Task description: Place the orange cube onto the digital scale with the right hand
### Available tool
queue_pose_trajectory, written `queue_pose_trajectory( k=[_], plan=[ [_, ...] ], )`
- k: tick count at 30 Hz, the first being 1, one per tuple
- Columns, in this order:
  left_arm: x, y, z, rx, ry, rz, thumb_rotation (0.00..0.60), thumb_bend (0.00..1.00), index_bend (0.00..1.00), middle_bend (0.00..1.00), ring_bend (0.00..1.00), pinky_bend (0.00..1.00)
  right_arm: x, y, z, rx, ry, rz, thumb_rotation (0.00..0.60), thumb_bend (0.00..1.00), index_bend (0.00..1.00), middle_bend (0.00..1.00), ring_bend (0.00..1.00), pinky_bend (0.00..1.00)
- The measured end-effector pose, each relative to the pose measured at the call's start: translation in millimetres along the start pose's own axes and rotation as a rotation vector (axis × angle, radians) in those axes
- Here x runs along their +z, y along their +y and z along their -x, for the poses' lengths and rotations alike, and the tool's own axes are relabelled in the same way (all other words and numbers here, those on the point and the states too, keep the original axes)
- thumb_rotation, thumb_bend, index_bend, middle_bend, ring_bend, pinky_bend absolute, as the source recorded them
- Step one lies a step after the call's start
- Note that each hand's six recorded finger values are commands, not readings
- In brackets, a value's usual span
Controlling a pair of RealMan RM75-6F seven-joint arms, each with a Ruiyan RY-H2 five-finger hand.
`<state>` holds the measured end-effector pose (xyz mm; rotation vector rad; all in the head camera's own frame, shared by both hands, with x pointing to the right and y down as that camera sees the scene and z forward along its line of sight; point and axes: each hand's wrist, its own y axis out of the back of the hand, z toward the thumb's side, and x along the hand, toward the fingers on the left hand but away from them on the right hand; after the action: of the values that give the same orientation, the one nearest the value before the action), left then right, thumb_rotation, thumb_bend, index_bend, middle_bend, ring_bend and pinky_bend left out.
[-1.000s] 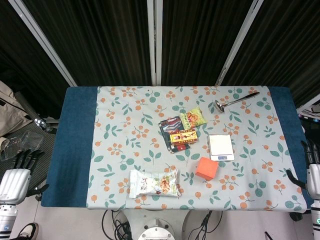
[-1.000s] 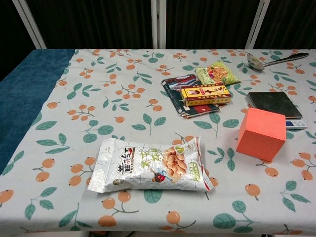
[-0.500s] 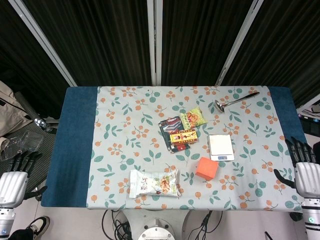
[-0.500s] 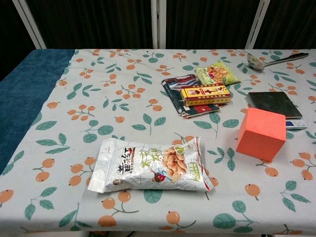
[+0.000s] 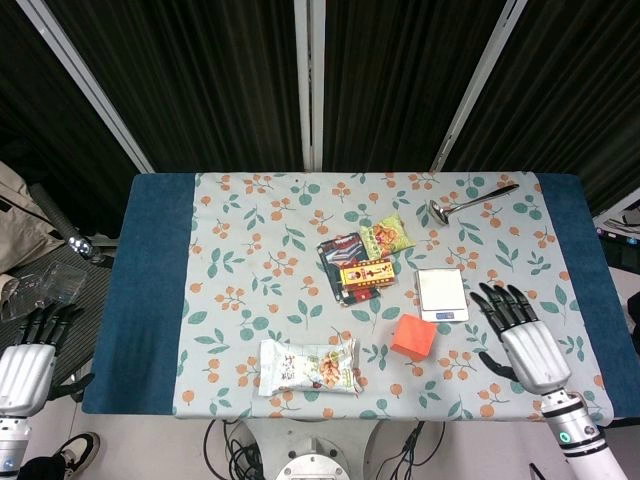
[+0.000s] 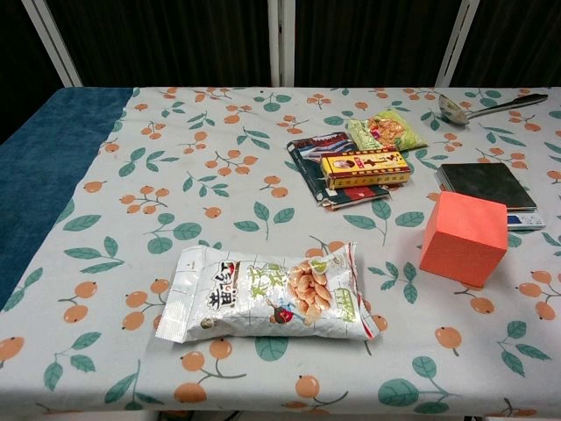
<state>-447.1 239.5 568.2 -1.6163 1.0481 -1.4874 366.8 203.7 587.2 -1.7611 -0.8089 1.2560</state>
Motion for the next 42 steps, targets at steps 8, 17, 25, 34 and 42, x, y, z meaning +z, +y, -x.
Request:
queue_pose_trajectory(
  k=[8, 17, 25, 34, 42],
  plan=[
    [-6, 0, 4, -0.002, 0.012, 0.007, 0.6, 0.06, 0.12, 0.08, 0.0, 0.04, 33, -32, 16, 0.123, 0.083, -0.198, 0.6, 0.06, 0.0, 0.0, 0.0, 0.0],
    [-8, 3, 7, 0.008, 0.008, 0.012, 0.6, 0.06, 0.13, 0.08, 0.0, 0.04, 57, -68, 52, 0.226, 0.115, -0.274, 0.6, 0.06, 0.0, 0.0, 0.0, 0.0],
    [-13, 2, 9, -0.003, 0.028, 0.01, 0.6, 0.06, 0.13, 0.08, 0.0, 0.04, 70, -83, 73, 0.269, 0.146, -0.283, 0.6, 0.17, 0.0, 0.0, 0.0, 0.0],
    [-16, 2, 10, -0.008, 0.037, 0.011, 0.6, 0.06, 0.13, 0.08, 0.0, 0.04, 73, -82, 77, 0.274, 0.158, -0.302, 0.6, 0.27, 0.52, 0.43, 0.26, 0.12],
    [-14, 2, 11, -0.01, 0.032, 0.014, 0.6, 0.06, 0.13, 0.08, 0.0, 0.04, 64, -60, 77, 0.192, 0.131, -0.24, 0.6, 0.27, 0.6, 0.47, 0.31, 0.13]
  ],
)
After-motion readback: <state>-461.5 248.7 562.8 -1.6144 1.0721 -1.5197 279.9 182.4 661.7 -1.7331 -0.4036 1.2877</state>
